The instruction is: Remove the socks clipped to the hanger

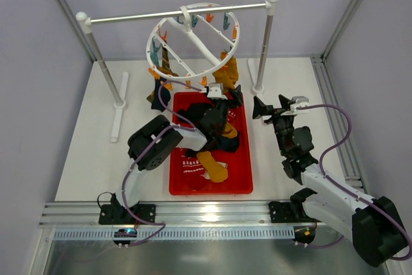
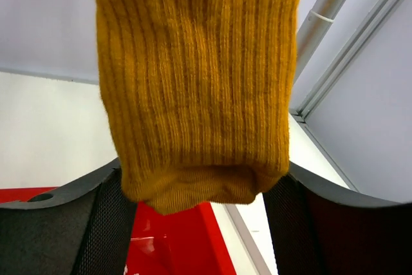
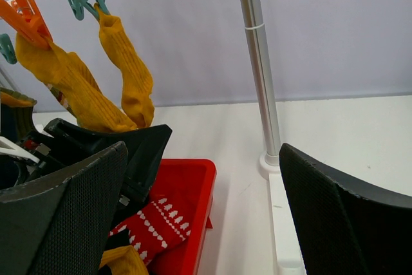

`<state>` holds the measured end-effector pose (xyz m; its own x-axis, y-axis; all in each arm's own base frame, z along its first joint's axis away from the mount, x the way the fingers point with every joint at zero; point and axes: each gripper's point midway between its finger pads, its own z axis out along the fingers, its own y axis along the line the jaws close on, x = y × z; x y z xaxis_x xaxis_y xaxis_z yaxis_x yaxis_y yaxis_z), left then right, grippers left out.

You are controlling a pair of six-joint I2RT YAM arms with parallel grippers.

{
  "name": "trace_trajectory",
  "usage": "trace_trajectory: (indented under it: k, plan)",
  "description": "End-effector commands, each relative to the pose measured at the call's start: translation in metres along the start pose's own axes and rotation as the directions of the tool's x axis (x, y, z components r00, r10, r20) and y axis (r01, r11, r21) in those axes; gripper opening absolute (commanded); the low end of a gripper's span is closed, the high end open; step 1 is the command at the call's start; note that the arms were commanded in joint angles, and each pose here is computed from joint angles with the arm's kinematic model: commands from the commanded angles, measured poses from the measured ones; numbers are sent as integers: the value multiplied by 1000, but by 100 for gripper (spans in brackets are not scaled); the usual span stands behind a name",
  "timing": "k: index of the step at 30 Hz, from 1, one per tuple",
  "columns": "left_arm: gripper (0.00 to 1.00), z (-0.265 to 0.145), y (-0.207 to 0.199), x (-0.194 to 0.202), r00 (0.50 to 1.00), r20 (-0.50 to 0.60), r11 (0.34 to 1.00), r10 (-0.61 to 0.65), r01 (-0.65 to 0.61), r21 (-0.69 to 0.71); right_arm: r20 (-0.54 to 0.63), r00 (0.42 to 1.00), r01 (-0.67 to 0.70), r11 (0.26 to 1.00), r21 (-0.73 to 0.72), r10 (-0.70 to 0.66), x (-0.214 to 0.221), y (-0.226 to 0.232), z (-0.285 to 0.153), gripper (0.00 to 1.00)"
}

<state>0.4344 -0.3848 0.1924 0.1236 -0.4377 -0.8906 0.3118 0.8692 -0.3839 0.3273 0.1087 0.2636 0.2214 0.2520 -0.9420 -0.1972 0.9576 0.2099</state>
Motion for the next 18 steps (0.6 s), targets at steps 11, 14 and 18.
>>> trace_trajectory:
  k: [11,14,18]
  plan:
    - [82,-4,-9,-75,965,214,988,-152,146,41,55,998,-12,1000,-10,13,-15,4,7,100]
    - [89,-9,-9,-79,965,208,987,-162,156,48,50,999,-12,1000,-15,13,-14,5,8,100]
    - [97,-14,-10,-83,961,201,982,-189,179,67,43,999,-11,1000,-16,12,-12,6,10,100]
